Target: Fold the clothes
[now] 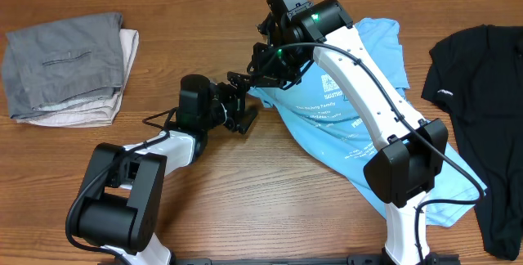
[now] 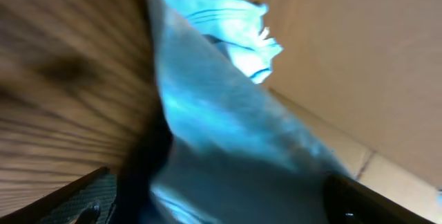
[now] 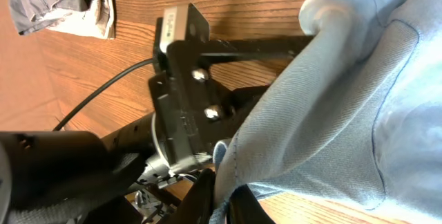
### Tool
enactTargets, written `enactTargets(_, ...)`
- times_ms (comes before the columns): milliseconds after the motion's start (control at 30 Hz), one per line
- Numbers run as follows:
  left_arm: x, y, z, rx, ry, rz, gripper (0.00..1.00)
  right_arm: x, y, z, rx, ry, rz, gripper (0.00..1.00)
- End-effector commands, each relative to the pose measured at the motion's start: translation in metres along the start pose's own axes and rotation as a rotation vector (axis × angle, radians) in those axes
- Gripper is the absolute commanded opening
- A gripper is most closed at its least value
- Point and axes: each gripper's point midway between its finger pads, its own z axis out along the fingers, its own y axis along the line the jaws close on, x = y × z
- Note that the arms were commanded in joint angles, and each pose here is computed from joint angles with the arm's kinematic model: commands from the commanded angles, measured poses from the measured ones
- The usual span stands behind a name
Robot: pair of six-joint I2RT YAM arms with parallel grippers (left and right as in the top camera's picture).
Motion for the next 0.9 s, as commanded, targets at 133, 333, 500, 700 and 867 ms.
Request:
enactTargets(133,-0.002,-0.006,0.002,0.028,-0.009,-0.061,0.89,0.002,0.008,-0.009,-0.015,-0.021,-0.004,0.1)
enactTargets(333,-0.003,-0.006,0.002,0.026,-0.014,-0.063,0.68,0.002,0.008,-0.009,-0.015,-0.021,-0.004,0.1)
enactTargets(500,-0.005,-0.007,0.001,0.029,-0.023,-0.044,0.43,0.002,0.008,-0.009,-0.015,-0.021,-0.004,0.1)
enactTargets(700,-0.005,-0.008,-0.006,0.039,0.023,0.375,0.53,0.002,0.008,-0.009,-0.015,-0.02,-0.004,0.1)
enactTargets(867,-0.012,0.009,-0.013,-0.014,0.055,0.578,0.67,0.002,0.008,-0.009,-0.015,-0.02,-0.004,0.1)
